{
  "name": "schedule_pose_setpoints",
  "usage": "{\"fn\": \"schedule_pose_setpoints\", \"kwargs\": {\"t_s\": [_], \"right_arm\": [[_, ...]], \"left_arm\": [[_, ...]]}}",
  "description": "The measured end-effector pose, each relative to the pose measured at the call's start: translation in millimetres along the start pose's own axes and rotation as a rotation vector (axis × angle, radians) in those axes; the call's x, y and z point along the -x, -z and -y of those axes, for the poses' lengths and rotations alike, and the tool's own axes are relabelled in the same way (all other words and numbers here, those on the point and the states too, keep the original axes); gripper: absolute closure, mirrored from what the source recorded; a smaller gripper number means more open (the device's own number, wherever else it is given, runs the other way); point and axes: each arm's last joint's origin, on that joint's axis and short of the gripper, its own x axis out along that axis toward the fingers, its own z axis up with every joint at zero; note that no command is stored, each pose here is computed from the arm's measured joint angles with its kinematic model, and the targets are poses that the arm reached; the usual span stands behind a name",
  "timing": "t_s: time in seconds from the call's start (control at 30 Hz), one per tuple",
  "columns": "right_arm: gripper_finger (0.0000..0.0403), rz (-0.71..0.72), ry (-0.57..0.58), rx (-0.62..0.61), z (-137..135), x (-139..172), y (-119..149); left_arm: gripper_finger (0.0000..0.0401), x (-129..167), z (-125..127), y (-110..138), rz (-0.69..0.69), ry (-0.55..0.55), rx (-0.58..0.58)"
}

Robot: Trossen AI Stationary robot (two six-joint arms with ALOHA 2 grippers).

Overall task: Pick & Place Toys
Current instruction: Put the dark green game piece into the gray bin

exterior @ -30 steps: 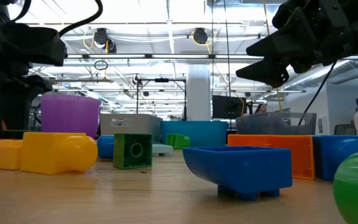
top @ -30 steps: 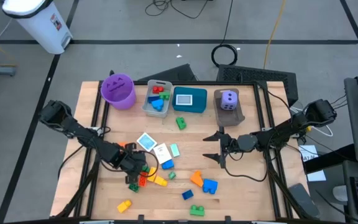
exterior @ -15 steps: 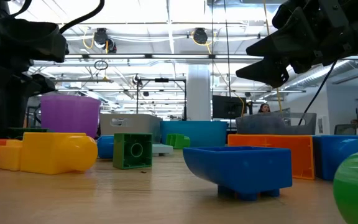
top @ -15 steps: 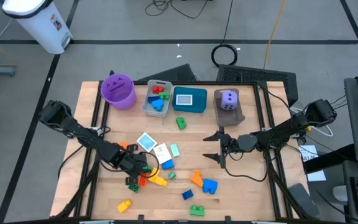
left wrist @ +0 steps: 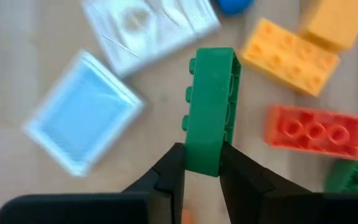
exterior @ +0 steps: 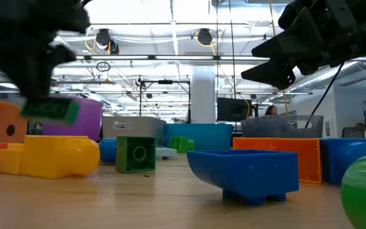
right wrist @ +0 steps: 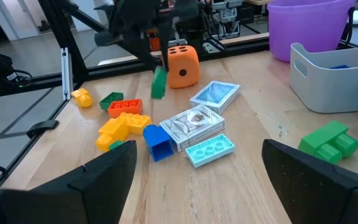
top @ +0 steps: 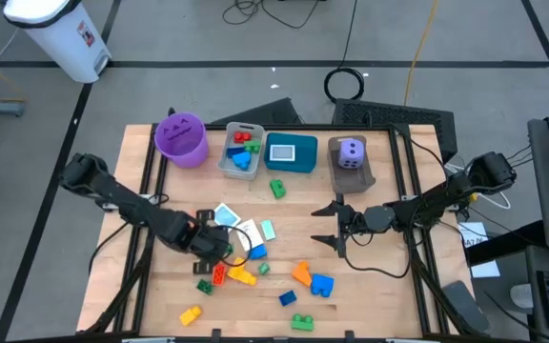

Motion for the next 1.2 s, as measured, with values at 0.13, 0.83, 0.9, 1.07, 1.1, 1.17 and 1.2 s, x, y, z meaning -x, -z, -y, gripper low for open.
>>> {"fn": "schedule_pose_setpoints", "kwargs": {"t_s": [0.13, 0.83, 0.9, 1.07, 1.1, 1.17, 1.2], "right_arm": [[0.0064, 0.015, -0.004, -0.005, -0.3, 0.1, -1.4], [0.0064, 0.088, 0.008, 0.051, -2.1, 0.7, -8.1], [0.0064, 0.088, 0.008, 0.050, -2.1, 0.7, -8.1], [0.0064, 0.088, 0.008, 0.050, -2.1, 0.7, -8.1], [0.0064, 0.088, 0.008, 0.050, -2.1, 0.7, -8.1], [0.0064, 0.088, 0.008, 0.050, -2.1, 0.7, -8.1], [0.0064, 0.088, 0.008, 0.050, -2.1, 0.7, -8.1]], "left_arm": [[0.0315, 13.8, -7.5, -20.2, 0.113, -0.073, -0.070], [0.0315, 7.2, -71.2, -102.5, 0.657, -0.121, -0.075], [0.0315, 6.2, -80.4, -103.6, 0.654, -0.146, -0.065], [0.0315, 4.3, -113.6, -104.5, 0.641, -0.229, 0.018], [0.0315, 3.9, -122.1, -104.2, 0.636, -0.250, 0.038], [0.0315, 2.8, -140.7, -102.6, 0.622, -0.288, 0.079], [0.0315, 2.1, -150.2, -101.1, 0.611, -0.305, 0.100]]}}
